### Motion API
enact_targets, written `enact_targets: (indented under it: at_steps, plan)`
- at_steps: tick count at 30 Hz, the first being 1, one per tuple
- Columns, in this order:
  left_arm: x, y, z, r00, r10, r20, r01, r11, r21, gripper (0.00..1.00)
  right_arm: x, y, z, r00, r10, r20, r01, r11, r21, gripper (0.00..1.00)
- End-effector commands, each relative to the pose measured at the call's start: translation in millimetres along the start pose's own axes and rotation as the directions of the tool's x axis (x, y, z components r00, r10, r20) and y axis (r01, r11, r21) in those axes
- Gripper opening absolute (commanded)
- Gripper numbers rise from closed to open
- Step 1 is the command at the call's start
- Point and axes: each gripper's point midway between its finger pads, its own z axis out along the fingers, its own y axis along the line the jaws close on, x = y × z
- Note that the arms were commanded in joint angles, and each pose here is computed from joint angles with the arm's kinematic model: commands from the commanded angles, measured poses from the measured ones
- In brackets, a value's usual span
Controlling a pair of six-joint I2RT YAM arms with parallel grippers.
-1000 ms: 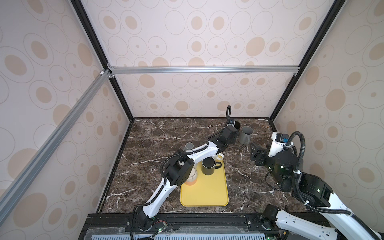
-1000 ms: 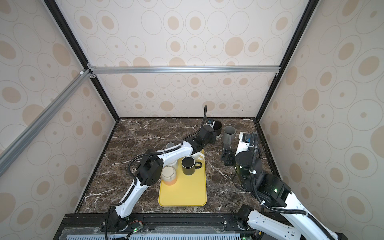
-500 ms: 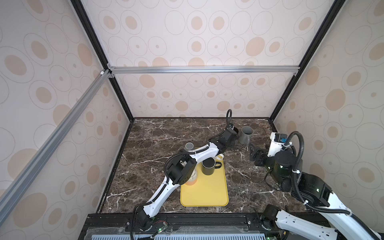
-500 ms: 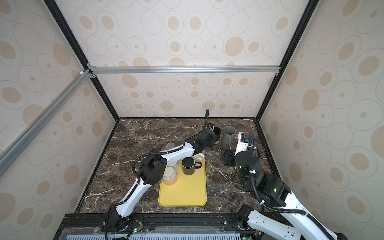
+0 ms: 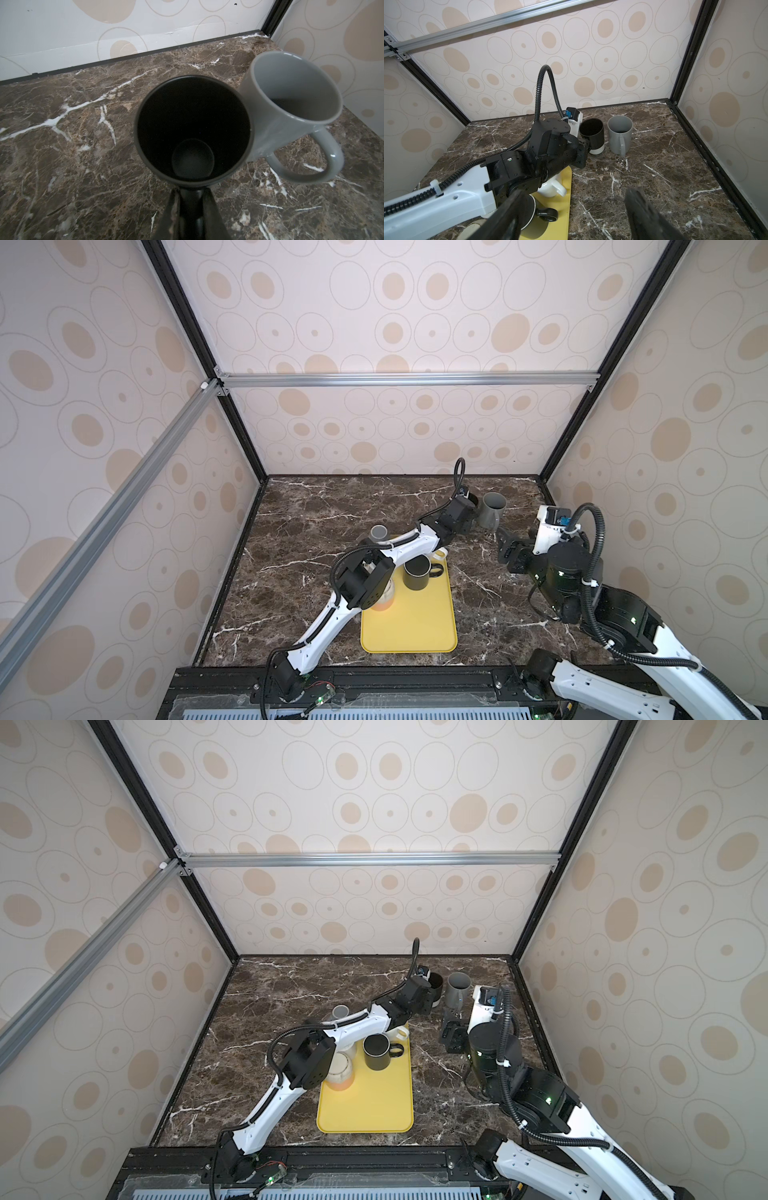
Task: Turn the mug right side up
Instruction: 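Lower the mug upright beside the grey mug beyond the tray with the left gripper, then release the mug and draw the left gripper back toward the tray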
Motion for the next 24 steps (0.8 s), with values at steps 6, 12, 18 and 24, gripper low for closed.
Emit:
enact_targets:
  at_steps: [6,12,18,24]
  plan:
    - [-44,-7,-10,0.993,0.003,0.115,-0.002,1.000,-0.010,0.20,1,-4,0,1.000,-0.006,0.006,0.006,1.000,0.006,0.79]
    - [-48,-10,-13,0.992,0.023,0.127,-0.022,1.000,-0.013,0.39,0,-2,1,1.000,-0.007,0.006,0.007,1.000,-0.003,0.79]
    - [-51,-9,-20,0.990,0.054,0.128,-0.051,0.998,-0.025,0.58,2,3,3,1.000,-0.011,-0.005,0.011,1.000,-0.016,0.79]
    - [-83,-5,-57,0.977,0.091,0.191,-0.085,0.996,-0.040,0.62,0,10,3,0.999,-0.028,-0.026,0.027,0.999,-0.043,0.78]
